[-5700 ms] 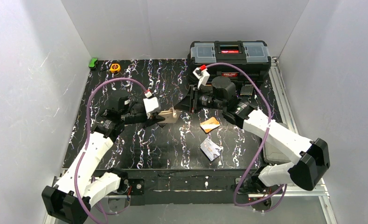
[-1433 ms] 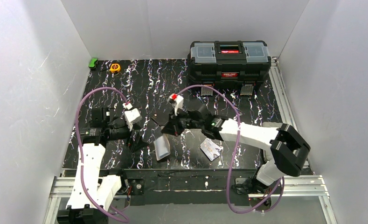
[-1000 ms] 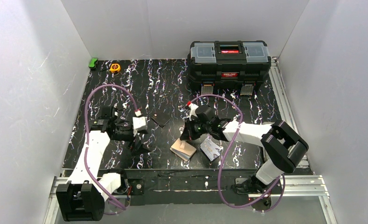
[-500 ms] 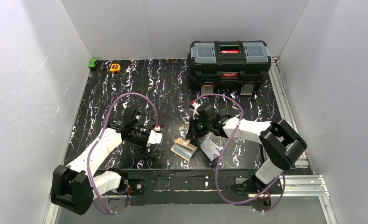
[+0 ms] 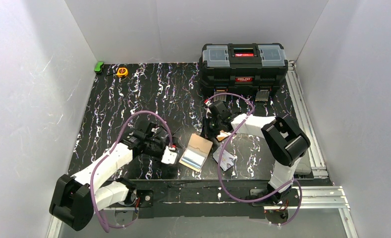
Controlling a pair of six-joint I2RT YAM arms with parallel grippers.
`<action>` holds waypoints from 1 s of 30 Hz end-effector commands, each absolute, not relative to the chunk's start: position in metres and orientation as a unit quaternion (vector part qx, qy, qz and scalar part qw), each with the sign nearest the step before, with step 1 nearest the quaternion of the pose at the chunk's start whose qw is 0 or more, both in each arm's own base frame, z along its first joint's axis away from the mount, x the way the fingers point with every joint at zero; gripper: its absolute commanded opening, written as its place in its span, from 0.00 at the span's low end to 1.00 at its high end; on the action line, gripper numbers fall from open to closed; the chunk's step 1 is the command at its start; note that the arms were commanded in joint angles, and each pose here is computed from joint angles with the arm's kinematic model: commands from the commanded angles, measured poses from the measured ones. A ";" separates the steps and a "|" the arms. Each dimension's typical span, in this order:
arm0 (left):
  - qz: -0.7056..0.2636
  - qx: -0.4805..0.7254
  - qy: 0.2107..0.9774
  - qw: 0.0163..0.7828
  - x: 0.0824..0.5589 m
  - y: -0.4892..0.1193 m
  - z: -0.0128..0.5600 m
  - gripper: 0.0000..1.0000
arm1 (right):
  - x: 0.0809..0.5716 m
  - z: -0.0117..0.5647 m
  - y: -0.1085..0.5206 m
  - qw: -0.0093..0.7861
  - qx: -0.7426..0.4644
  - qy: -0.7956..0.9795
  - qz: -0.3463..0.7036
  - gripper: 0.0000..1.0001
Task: Put the credit cards into the card holder
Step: Place the card holder at the center of the board.
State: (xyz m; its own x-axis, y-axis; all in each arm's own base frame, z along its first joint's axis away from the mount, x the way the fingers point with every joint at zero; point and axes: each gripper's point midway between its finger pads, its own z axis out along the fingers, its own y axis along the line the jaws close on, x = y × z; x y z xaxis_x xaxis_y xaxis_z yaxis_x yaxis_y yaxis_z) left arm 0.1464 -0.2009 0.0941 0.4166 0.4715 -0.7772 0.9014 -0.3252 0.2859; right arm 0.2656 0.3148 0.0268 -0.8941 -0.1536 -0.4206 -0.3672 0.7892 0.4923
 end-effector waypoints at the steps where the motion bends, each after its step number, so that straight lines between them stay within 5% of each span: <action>1: -0.280 0.767 0.412 0.406 0.158 -0.220 0.101 0.79 | 0.267 0.036 0.328 0.173 -0.155 0.920 0.315 0.01; 30: -0.252 0.815 0.382 0.356 0.146 -0.239 0.040 0.75 | 0.242 0.019 0.350 0.135 -0.173 0.919 0.328 0.01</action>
State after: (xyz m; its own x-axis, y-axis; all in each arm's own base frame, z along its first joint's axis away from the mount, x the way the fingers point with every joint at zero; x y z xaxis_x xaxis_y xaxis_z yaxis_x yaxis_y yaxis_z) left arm 0.1424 -0.2369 0.0424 0.5619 0.4441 -0.6979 0.8109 -0.4625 0.3586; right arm 0.2419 0.3482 0.0255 -0.9011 -0.2205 -0.3734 -0.4091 0.7179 0.5633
